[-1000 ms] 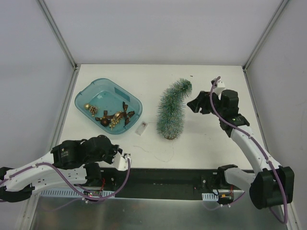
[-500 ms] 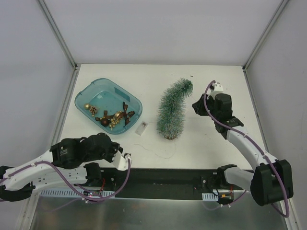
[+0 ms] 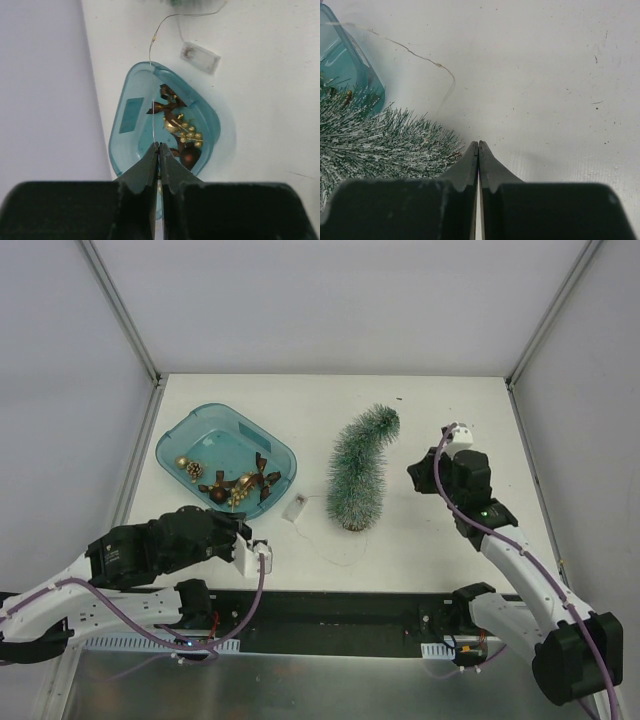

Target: Decorate the small christmas tree

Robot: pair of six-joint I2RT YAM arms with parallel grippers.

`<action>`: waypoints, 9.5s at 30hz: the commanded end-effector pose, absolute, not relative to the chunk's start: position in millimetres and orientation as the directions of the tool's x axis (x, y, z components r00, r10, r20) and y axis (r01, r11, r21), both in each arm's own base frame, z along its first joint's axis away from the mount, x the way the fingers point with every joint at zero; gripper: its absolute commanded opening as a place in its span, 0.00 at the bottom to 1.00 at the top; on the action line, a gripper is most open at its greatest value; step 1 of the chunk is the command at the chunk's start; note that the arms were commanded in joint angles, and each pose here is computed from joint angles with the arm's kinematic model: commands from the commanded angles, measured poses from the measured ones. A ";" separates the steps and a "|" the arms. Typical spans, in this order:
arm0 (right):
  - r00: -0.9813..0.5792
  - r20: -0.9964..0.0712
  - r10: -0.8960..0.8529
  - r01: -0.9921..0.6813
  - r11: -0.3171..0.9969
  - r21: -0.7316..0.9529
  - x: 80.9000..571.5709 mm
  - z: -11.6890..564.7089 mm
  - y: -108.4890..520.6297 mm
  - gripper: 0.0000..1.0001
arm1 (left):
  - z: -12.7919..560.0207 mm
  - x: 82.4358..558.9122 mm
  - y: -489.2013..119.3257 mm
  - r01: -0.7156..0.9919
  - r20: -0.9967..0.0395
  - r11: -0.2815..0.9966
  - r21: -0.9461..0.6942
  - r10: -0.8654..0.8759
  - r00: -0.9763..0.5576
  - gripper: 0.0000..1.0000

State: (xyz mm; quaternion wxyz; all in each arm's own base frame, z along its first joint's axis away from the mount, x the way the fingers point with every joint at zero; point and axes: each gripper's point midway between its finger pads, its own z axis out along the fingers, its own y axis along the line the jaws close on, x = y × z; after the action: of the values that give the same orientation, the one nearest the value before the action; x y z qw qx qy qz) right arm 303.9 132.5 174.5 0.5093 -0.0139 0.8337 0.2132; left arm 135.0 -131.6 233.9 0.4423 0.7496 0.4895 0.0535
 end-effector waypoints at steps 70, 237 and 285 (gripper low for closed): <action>-0.460 -0.873 0.163 -0.187 0.943 0.275 277.2 145.4 146.6 0.01 | 351.2 166.8 -47.6 0.233 -0.090 -0.030 0.972 0.869 0.486 0.05; -0.564 -0.757 0.331 -0.632 0.418 0.653 492.4 306.9 267.5 0.20 | 372.0 521.2 -367.5 0.773 -0.972 0.594 0.225 0.196 0.132 0.15; -0.049 -0.871 0.488 -0.522 0.731 0.439 306.9 359.8 144.0 0.00 | 430.7 389.1 -239.9 0.728 -0.978 0.676 -0.109 0.060 -0.202 0.99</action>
State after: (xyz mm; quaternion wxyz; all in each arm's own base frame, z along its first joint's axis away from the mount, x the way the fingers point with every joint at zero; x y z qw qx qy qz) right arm 337.0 142.1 360.5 0.6589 0.0061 0.6328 0.4066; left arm 425.1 -245.2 402.3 0.5585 0.2800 0.7336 -0.2673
